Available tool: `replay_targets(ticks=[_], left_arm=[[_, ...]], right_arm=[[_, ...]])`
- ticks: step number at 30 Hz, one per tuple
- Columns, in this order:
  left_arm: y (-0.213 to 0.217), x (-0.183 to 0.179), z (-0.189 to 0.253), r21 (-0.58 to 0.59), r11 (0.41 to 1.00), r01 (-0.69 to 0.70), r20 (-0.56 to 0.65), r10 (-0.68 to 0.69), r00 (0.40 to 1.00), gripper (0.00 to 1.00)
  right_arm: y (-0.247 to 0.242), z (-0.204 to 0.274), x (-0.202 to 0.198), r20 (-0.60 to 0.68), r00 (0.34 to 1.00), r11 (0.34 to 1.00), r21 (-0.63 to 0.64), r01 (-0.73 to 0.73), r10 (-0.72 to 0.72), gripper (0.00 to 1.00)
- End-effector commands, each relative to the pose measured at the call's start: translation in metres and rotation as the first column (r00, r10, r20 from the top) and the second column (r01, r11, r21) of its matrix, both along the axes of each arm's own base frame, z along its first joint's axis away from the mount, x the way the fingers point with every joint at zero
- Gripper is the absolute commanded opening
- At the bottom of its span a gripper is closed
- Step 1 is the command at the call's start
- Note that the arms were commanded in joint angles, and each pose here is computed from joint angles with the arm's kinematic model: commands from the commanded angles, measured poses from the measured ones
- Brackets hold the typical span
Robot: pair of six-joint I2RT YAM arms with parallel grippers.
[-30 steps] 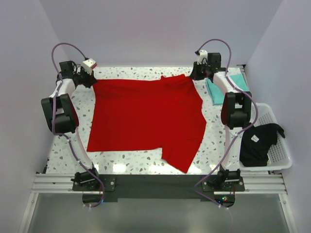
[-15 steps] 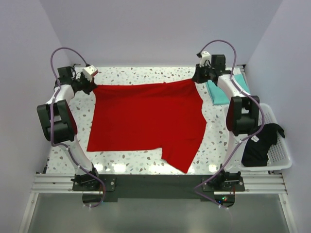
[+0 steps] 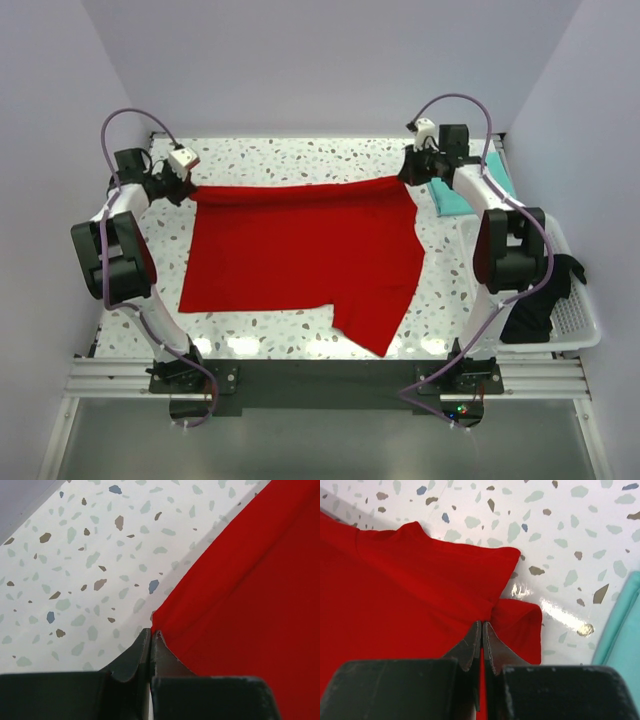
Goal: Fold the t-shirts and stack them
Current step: Fold the tshirt
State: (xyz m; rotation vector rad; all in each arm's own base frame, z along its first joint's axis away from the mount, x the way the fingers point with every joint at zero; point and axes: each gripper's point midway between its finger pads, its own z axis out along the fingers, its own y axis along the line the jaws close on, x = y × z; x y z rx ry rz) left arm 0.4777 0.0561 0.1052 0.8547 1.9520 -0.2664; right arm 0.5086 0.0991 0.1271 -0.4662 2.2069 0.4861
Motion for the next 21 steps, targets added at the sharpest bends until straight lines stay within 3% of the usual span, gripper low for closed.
replay_targets(ticks=[1, 21], left_arm=[[0.001, -0.006, 0.019, 0.044, 0.998, 0.039, 0.070, -0.042, 0.997, 0.00], [0.006, -0.044, -0.039, 0.191, 0.974, 0.125, -0.031, -0.122, 0.992, 0.00]], right_arm=[[-0.004, 0.024, -0.008, 0.072, 0.997, 1.000, -0.014, -0.027, 0.028, 0.00], [-0.012, -0.050, -0.068, -0.141, 0.989, 0.995, -0.072, -0.065, 0.054, 0.00]])
